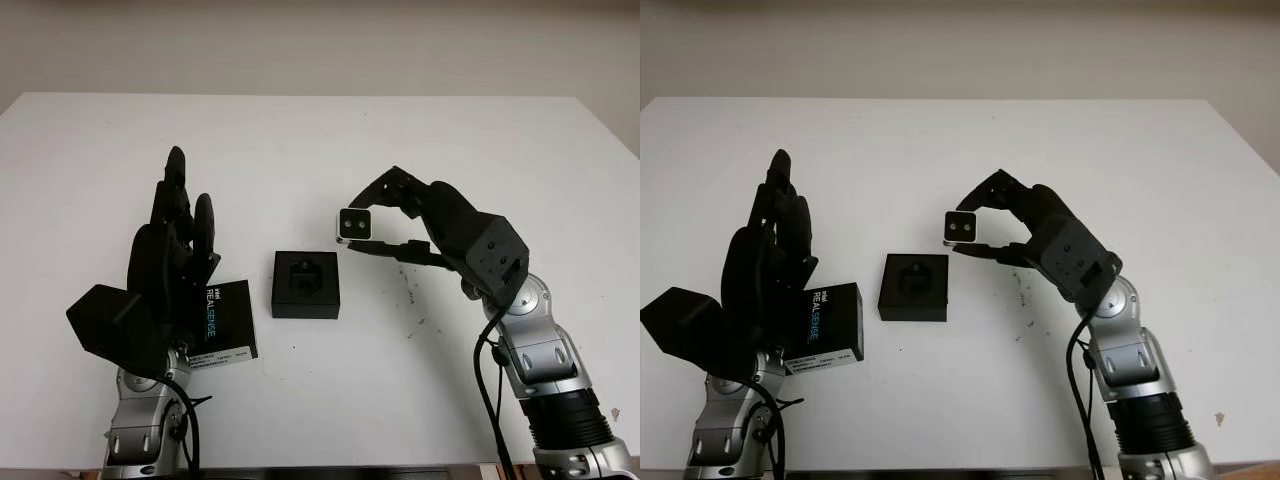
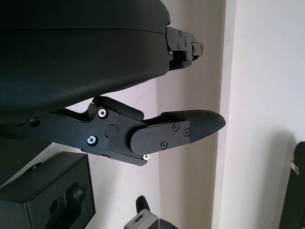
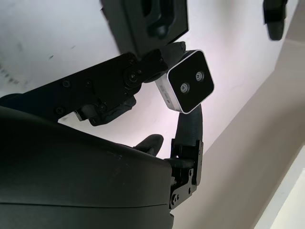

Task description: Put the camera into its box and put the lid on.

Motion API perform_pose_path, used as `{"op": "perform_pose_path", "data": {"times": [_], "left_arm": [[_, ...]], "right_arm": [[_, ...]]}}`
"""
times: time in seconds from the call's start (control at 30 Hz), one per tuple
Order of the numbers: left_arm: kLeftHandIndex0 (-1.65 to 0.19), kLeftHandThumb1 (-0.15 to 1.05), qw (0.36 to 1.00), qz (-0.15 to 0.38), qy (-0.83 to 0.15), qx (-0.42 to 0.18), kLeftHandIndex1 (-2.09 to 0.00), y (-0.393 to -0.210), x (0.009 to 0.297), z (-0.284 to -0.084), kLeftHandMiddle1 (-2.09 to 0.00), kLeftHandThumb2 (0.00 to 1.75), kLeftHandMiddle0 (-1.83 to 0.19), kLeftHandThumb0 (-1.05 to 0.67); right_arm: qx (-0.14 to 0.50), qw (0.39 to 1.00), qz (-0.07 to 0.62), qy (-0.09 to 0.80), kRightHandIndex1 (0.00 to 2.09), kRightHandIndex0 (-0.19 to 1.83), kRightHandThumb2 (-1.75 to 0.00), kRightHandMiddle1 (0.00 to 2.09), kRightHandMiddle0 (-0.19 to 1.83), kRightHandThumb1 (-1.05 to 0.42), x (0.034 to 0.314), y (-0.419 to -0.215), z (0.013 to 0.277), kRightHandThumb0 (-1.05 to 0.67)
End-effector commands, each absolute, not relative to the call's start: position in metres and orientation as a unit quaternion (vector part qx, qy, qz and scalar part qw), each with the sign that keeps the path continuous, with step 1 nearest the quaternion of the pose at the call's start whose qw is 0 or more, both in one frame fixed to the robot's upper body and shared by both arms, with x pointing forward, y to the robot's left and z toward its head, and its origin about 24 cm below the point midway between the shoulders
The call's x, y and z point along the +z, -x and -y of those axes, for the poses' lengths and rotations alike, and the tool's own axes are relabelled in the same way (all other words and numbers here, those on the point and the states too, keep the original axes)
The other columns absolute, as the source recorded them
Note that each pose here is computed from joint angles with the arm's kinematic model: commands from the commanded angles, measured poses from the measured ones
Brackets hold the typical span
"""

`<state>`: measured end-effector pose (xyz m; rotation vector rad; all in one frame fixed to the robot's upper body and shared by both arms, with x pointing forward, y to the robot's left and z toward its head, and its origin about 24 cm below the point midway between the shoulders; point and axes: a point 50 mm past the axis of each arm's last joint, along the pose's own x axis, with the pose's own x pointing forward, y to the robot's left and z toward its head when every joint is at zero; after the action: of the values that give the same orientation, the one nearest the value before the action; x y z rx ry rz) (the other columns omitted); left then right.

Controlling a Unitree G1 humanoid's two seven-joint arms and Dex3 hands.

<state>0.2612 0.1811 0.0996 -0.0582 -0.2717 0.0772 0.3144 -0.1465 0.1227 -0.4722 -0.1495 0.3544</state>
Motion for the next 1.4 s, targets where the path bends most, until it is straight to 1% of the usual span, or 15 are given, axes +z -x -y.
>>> {"op": "perform_pose_path", "data": {"times": [0.0,0.17,0.53,0.9,1.13,1.37], "left_arm": [[0.00,1.05,0.989,0.142,0.027,0.038,-0.05,-0.259,0.101,-0.181,-0.06,0.56,-0.01,-0.59],[0.00,1.05,0.989,0.143,0.025,0.036,-0.05,-0.259,0.101,-0.181,-0.05,0.56,-0.01,-0.59],[0.01,1.05,0.989,0.142,0.026,0.036,-0.05,-0.259,0.101,-0.181,-0.05,0.57,-0.01,-0.59],[0.00,1.05,0.989,0.142,0.026,0.039,-0.05,-0.259,0.101,-0.181,-0.06,0.56,-0.02,-0.60],[0.00,1.05,0.989,0.143,0.025,0.037,-0.05,-0.259,0.100,-0.181,-0.05,0.56,-0.01,-0.59],[0.00,1.05,0.989,0.144,0.026,0.036,-0.05,-0.259,0.100,-0.182,-0.05,0.56,-0.01,-0.59]], "right_arm": [[0.182,0.956,0.075,0.219,0.64,0.13,-0.06,1.74,0.26,-0.99,0.124,-0.314,0.140,-0.42],[0.197,0.959,0.051,0.200,0.66,0.10,-0.06,1.78,0.24,-0.99,0.113,-0.311,0.130,-0.44],[0.212,0.960,0.029,0.181,0.69,0.06,-0.05,1.76,0.24,-0.98,0.096,-0.304,0.119,-0.39],[0.218,0.959,0.023,0.177,0.71,0.06,-0.05,1.73,0.26,-0.98,0.089,-0.301,0.114,-0.36],[0.215,0.959,0.010,0.186,0.72,0.06,-0.05,1.72,0.25,-0.98,0.084,-0.301,0.113,-0.37],[0.217,0.958,0.000,0.189,0.68,0.06,-0.06,1.69,0.26,-0.98,0.079,-0.302,0.112,-0.38]]}}
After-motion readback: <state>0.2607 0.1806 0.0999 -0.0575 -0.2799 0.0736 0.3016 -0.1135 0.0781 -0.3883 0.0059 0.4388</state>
